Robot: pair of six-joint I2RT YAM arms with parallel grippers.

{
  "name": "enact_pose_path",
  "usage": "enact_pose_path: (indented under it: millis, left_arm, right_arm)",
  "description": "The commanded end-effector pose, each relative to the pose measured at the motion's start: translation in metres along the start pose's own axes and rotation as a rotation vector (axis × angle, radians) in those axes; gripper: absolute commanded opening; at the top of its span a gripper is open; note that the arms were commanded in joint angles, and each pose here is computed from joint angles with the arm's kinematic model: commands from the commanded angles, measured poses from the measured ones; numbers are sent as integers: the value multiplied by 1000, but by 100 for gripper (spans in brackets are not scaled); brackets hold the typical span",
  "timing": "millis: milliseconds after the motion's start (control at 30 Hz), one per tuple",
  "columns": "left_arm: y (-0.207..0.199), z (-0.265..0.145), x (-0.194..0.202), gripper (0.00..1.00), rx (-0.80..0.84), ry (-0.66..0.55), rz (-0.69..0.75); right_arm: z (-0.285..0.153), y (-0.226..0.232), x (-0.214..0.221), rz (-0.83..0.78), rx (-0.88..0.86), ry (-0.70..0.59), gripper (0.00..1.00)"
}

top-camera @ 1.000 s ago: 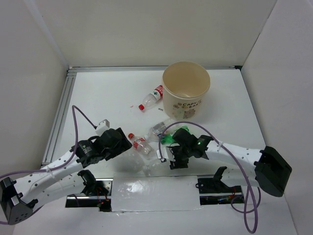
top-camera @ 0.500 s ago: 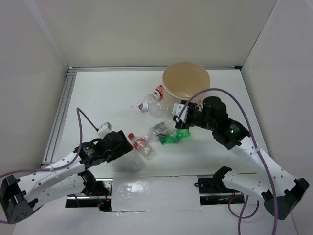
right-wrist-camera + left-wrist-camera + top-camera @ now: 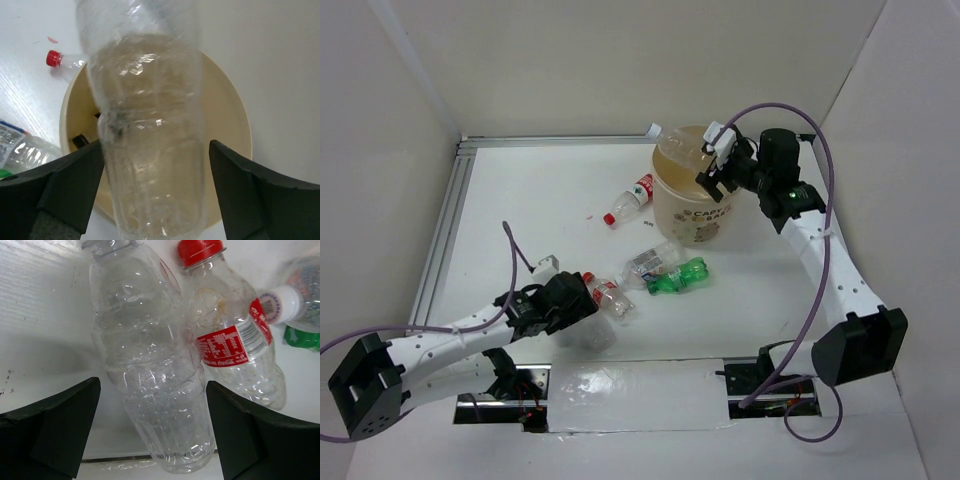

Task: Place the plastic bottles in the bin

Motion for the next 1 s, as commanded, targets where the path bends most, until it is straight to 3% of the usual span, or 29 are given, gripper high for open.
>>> enact_pose_path:
  millis: [0,33,167,233,300,333,367,433,467,567,733,800,833,867,900,967]
  left_arm:
    - [-2,9,5,99,0,13,13]
    - [-2,11,5,99,-6,14,15]
    - [5,21,9,98,-72,14,36]
    - [6,25,12,91,-85,21,49]
    - [6,27,13,72,-87,21,50]
    - [4,24,15,45,-83,36,70]
    - [-4,18,14,30,-58,37,71]
    - [-5,4,15,6,-67,42,106]
    - [-15,-7,11,0,-37,27,108]
    - [-36,-51,-1,0,82,-7,142]
    - [-89,-112,-35,0,364,-133,196]
    - [-129,-138,-51,0,500,-216,224]
    - [-144,-143,-58,0,532,-262,228]
    - [-162,-136,-57,0,530,-287,301]
    - [-179,-137,-60,0,558,-322,312]
    - [-230,-154,-80,0,693,-409,276]
  right_arm:
    - [4,-11,-6,38,-68,-67,94]
    - [3,-10,-4,54,-77,-67,100]
    - [-7,-12,0,100,-103,-114,100]
    - [-17,-14,-7,109,-102,-148,100]
    - [-28,-7,-15,119,-150,-189,100]
    - [-32,-4,-18,105,-169,-207,100]
    - [-36,2,-19,108,-204,-235,100]
    - [-51,19,-23,59,-260,-271,100]
    - [-57,27,-24,35,-282,-292,100]
    - [-75,59,-29,-16,-331,-348,100]
    - [-92,100,-14,-34,-365,-299,98]
    - [-92,116,-1,-38,-395,-267,87]
    - [-95,124,4,-39,-410,-259,77]
    - [-93,134,16,-54,-424,-238,44]
    - [-92,140,23,-51,-436,-231,32]
    - [-91,149,37,-71,-430,-191,22]
Point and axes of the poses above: each gripper's point midway between its finger pads, its own z axis out along the fingers, its own y axis along the line the jaws close on, x = y × z, the point moved 8 cm from there along -z, back along the fingers, and after that the axes turned 11 degrees about -z, right-handed, at the moved point
